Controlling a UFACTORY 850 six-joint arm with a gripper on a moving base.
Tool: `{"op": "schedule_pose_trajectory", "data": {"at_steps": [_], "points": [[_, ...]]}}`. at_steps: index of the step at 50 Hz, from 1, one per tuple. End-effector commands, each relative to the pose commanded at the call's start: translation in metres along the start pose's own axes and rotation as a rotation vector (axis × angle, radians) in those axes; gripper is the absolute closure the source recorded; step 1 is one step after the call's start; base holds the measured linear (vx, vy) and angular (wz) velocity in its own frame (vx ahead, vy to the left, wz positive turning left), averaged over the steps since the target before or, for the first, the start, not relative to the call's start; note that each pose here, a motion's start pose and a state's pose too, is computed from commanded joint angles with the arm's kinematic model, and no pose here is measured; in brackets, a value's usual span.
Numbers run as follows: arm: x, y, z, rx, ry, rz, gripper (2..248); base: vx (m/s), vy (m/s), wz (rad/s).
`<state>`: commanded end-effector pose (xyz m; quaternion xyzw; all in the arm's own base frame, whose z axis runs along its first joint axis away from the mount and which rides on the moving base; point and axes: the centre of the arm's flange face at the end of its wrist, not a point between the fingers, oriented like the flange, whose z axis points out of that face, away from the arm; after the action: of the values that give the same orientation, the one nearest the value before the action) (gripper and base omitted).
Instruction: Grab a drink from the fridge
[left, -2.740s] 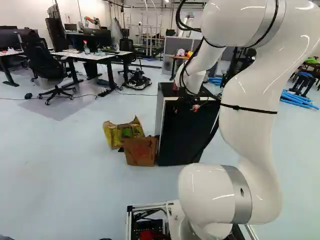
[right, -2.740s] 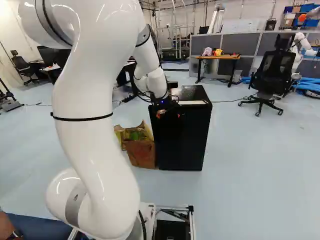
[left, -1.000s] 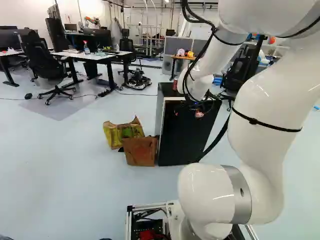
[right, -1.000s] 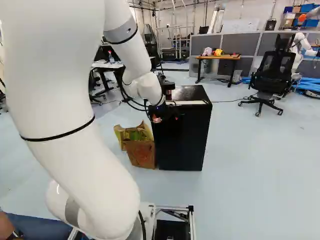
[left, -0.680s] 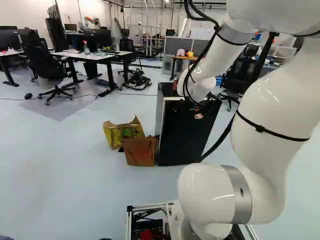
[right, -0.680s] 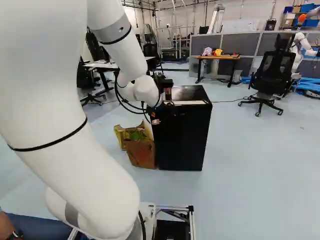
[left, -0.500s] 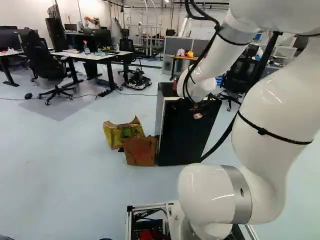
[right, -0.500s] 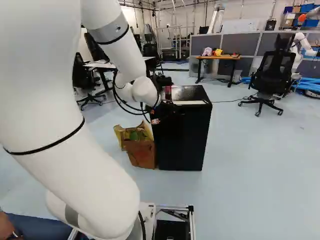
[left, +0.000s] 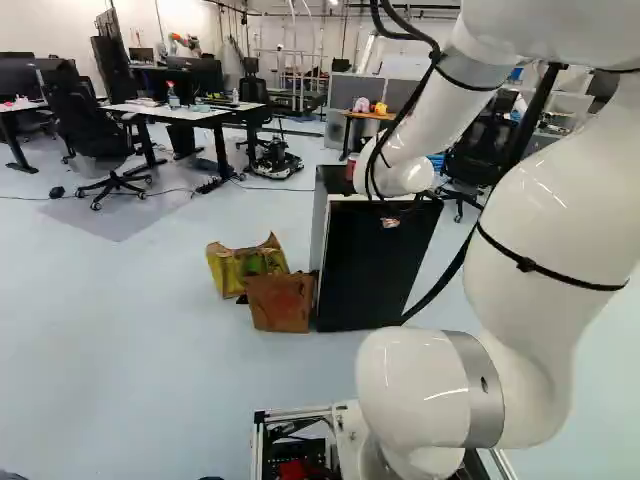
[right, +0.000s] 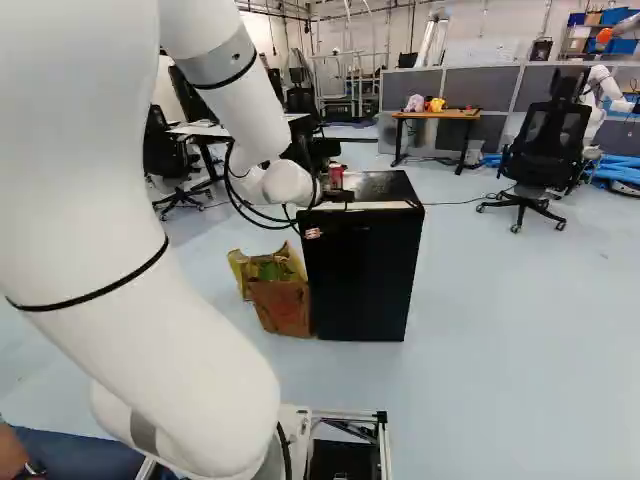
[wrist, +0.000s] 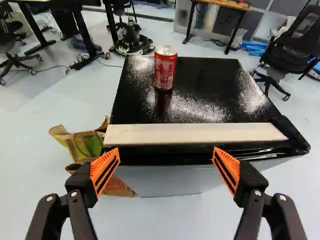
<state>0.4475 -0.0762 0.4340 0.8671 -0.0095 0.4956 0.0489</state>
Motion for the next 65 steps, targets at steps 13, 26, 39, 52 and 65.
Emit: {"op": "schedule_pose_trajectory", "data": {"at_steps": [13,26,39,52,65], "points": [[0.016,-0.001,0.014,0.006,0.083,-0.003,3,0.000,0.000,0.000],[0.035,-0.003,0.037,0.013,0.166,-0.007,3,0.000,0.000,0.000],[0.043,0.001,0.067,0.012,0.222,-0.004,3,0.000,0.000,0.000],[0.048,0.006,0.099,0.008,0.266,0.000,3,0.000,0.000,0.000],[0.049,0.011,0.132,0.004,0.281,0.003,3,0.000,0.000,0.000]]}}
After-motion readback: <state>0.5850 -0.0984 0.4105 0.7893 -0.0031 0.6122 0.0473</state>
